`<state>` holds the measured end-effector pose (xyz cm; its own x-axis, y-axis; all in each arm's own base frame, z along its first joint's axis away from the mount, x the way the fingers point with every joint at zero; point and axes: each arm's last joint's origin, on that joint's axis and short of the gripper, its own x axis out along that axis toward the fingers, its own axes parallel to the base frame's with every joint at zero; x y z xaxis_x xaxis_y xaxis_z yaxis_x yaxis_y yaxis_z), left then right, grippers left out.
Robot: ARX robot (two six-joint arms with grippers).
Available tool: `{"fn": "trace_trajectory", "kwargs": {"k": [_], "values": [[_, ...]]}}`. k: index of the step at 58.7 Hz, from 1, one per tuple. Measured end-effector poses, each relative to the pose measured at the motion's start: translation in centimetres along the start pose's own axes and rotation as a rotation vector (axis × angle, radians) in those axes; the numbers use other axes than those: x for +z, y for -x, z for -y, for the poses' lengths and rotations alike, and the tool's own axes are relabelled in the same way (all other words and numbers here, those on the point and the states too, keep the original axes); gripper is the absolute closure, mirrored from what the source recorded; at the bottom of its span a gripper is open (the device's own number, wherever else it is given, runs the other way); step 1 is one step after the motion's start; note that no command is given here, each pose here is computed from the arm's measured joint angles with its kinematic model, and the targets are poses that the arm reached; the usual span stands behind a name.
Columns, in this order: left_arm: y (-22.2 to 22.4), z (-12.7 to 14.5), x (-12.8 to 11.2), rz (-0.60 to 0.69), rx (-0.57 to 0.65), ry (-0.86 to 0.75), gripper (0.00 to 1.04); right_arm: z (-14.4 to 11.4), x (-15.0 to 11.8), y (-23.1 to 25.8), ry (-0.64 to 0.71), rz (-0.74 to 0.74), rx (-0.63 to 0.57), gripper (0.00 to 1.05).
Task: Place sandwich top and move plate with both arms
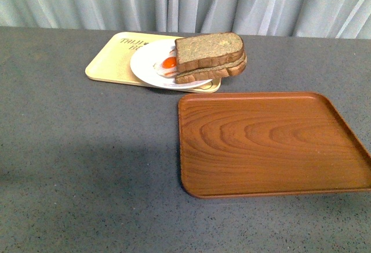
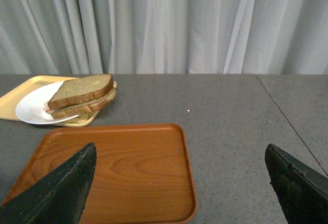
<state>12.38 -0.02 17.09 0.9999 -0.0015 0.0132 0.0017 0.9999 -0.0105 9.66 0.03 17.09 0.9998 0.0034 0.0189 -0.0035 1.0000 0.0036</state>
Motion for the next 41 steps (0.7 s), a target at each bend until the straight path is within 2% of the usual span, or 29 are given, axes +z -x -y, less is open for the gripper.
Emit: {"fn": "trace_trajectory", "kwargs": {"k": [41], "values": [[1.6,0.0,0.0,0.002,0.000,0.000,1.03,0.0,0.0,0.0,0.000,0.000,0.000,0.09]]}}
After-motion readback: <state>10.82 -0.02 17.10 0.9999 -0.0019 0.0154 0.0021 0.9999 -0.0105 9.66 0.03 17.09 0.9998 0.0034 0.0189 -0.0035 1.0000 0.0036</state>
